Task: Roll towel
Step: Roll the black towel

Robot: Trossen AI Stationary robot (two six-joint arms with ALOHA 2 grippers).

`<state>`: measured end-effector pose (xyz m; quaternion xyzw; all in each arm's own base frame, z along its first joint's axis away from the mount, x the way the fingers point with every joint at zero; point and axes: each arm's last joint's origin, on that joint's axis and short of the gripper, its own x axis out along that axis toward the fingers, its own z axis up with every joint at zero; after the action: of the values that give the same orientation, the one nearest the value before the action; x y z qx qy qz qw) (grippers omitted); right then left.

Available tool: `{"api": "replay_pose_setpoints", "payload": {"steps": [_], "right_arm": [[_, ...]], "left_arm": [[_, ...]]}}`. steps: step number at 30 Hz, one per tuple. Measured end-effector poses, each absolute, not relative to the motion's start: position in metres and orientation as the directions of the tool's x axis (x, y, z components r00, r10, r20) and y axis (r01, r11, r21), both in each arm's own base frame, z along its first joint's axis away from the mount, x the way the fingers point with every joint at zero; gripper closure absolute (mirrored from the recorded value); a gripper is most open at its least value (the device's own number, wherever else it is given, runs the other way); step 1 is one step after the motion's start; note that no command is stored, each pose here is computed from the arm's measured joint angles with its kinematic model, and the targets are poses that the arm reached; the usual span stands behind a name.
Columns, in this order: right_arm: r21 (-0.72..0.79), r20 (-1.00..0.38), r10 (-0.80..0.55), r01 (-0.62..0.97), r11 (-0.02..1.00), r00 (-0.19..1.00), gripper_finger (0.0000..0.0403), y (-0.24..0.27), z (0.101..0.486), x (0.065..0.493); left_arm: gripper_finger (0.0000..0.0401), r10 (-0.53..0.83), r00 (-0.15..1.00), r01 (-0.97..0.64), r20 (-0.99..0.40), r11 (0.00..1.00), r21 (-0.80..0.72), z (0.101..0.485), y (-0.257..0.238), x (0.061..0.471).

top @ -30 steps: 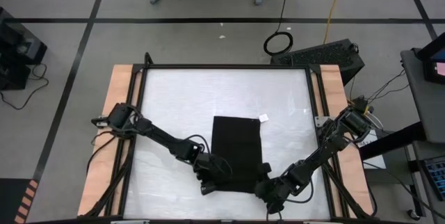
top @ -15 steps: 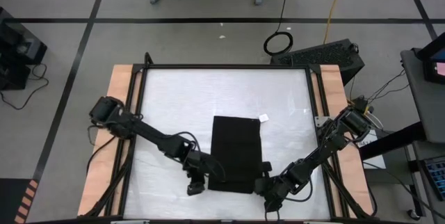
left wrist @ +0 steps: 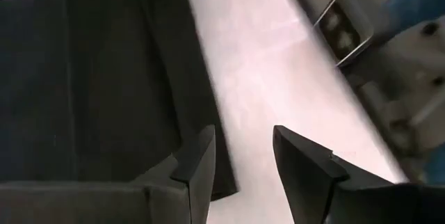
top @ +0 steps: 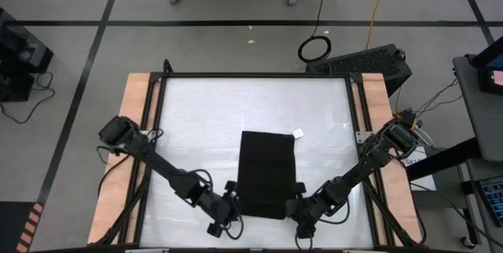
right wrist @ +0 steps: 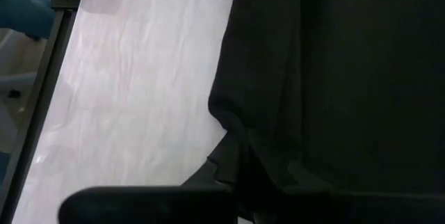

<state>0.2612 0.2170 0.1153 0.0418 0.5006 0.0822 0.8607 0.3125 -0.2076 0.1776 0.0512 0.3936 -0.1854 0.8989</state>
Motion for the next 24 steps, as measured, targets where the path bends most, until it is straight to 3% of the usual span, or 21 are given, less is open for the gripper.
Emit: {"api": "replay_pose_setpoints", "payload": {"steps": [10,19,24], "right_arm": [[0.169,-0.853,0.190,-0.087,0.982,0.487,0.0398,0.217,0.115,0.262],[0.167,-0.852,0.182,-0.076,0.983,0.490,0.0398,0.214,0.115,0.264],[0.171,-0.851,0.179,-0.063,0.983,0.494,0.0399,0.211,0.116,0.267]], "left_arm": [[0.0245,-0.204,0.622,0.401,-0.756,0.912,0.083,0.154,-0.214,0.314],[0.0186,-0.215,0.578,0.412,-0.787,0.910,0.054,0.145,-0.203,0.313],[0.0179,-0.245,0.546,0.429,-0.801,0.903,0.016,0.139,-0.199,0.313]]}}
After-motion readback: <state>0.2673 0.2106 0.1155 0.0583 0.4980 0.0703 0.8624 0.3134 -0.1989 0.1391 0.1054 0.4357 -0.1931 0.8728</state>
